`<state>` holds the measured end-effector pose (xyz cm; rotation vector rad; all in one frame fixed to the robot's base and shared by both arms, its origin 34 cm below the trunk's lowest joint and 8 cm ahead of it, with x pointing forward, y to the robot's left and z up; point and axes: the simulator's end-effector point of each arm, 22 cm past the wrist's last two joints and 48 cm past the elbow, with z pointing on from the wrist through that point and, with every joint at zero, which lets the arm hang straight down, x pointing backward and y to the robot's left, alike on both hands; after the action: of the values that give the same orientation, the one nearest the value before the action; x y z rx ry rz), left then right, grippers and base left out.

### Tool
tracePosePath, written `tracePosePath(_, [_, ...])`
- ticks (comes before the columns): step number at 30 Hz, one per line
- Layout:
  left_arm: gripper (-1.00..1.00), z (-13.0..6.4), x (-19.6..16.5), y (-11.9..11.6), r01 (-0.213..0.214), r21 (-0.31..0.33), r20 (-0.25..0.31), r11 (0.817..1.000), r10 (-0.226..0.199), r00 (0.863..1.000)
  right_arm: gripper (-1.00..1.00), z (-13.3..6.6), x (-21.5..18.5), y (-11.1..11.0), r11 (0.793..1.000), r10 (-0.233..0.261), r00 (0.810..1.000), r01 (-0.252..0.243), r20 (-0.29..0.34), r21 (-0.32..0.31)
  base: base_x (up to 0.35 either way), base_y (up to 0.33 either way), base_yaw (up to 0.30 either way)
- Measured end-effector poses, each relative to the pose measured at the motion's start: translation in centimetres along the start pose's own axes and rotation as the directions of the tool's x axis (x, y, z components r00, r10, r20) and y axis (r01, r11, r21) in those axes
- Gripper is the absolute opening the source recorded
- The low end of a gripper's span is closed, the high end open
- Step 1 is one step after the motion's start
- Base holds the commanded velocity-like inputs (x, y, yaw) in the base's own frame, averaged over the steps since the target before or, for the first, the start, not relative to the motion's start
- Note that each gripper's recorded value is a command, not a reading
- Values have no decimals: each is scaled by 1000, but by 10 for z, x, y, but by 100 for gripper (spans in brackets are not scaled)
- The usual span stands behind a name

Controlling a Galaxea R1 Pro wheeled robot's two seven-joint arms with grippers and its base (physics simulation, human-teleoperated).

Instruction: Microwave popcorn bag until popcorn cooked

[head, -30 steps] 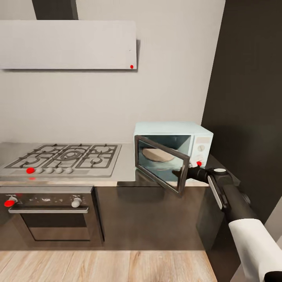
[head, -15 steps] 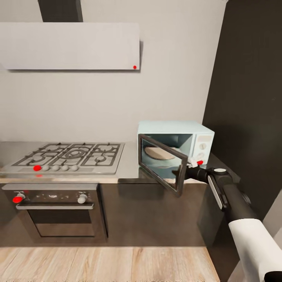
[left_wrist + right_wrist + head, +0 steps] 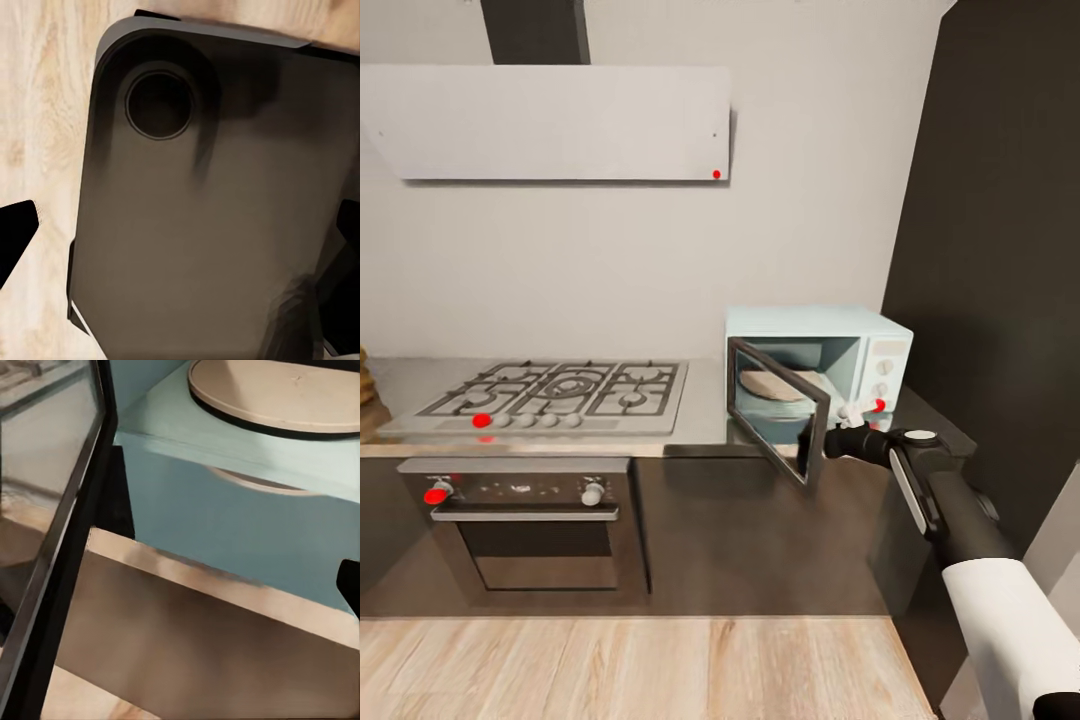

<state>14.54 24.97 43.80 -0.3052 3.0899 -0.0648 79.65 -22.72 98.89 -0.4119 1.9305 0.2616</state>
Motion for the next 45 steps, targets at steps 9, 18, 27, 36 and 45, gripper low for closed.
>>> tracePosePath(9, [100, 0, 0, 0, 0, 0, 0, 1000, 0, 1000, 100, 1, -1, 1, 1000, 4, 1000, -4, 4, 3, -101, 155, 0])
tracePosePath(18, [100, 0, 0, 0, 0, 0, 0, 1000, 0, 1000, 100, 1, -2, -1, 1000, 6, 1000, -6, 6, 13, -65, 183, 0])
tracePosePath(27, [100, 0, 0, 1, 0, 0, 1, 1000, 0, 1000, 100, 1, -1, -9, 999, 6, 1000, -6, 5, 51, -1, 183, 0])
tracePosePath(36, [100, 0, 0, 0, 0, 1, 0, 1000, 0, 1000, 100, 0, -1, -18, 996, -5, 1000, 4, 4, 86, 0, 148, 0])
tracePosePath(45, [100, 0, 0, 1, 0, -1, 1, 1000, 0, 1000, 100, -1, -1, -19, 996, -8, 1000, 8, 2, 91, 0, 7, 0])
